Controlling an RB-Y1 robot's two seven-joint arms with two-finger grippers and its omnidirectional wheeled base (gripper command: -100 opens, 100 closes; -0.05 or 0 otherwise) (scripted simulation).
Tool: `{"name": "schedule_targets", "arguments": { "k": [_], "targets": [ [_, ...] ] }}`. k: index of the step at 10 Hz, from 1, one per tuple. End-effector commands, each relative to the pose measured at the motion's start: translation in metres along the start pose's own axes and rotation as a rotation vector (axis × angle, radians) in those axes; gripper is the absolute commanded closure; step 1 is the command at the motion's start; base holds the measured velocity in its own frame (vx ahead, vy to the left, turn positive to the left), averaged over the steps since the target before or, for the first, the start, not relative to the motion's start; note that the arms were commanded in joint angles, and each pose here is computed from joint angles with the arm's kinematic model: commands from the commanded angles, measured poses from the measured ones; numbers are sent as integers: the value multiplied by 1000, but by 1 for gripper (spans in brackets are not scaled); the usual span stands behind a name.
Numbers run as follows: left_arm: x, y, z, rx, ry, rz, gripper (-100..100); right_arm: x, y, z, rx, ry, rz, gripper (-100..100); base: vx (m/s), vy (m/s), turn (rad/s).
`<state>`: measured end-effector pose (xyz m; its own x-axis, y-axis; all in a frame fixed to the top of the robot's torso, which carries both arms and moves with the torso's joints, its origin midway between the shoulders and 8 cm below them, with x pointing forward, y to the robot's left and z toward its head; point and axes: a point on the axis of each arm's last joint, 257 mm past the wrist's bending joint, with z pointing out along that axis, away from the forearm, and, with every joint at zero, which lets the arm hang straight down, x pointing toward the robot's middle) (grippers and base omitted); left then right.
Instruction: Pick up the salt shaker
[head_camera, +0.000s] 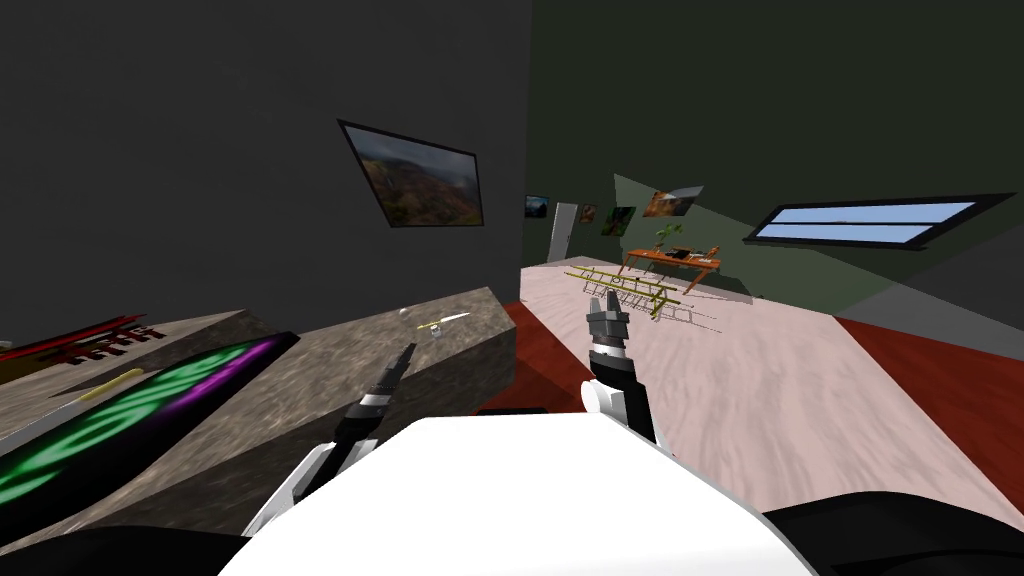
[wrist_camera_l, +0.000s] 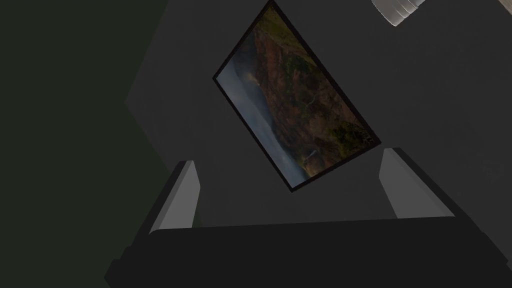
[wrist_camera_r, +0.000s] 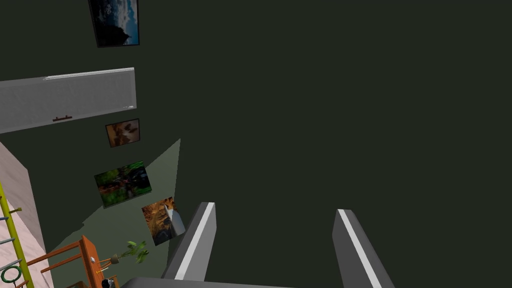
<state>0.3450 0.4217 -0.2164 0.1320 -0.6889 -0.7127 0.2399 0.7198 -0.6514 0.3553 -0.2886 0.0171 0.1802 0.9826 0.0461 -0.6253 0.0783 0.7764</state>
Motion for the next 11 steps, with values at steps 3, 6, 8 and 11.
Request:
{"name": "schedule_targets", "arguments": {
  "k": [3, 6, 8, 11],
  "targets": [
    [-1, 34, -19, -63, 43, 50, -100, 0, 0, 0, 0, 0, 0, 0, 68, -105, -19],
    [-4, 50, -28, -91, 63, 73, -100, 0, 0, 0, 0, 0, 0, 0, 34, -42, -18],
    [-12, 71, -41, -124, 99, 122, -100, 0, 0, 0, 0, 0, 0, 0, 65, -84, -59],
    [-21, 101, -62, -186, 142, 168, -100, 0, 0, 0, 0, 0, 0, 0, 79, -95, -44]
  ]
}}
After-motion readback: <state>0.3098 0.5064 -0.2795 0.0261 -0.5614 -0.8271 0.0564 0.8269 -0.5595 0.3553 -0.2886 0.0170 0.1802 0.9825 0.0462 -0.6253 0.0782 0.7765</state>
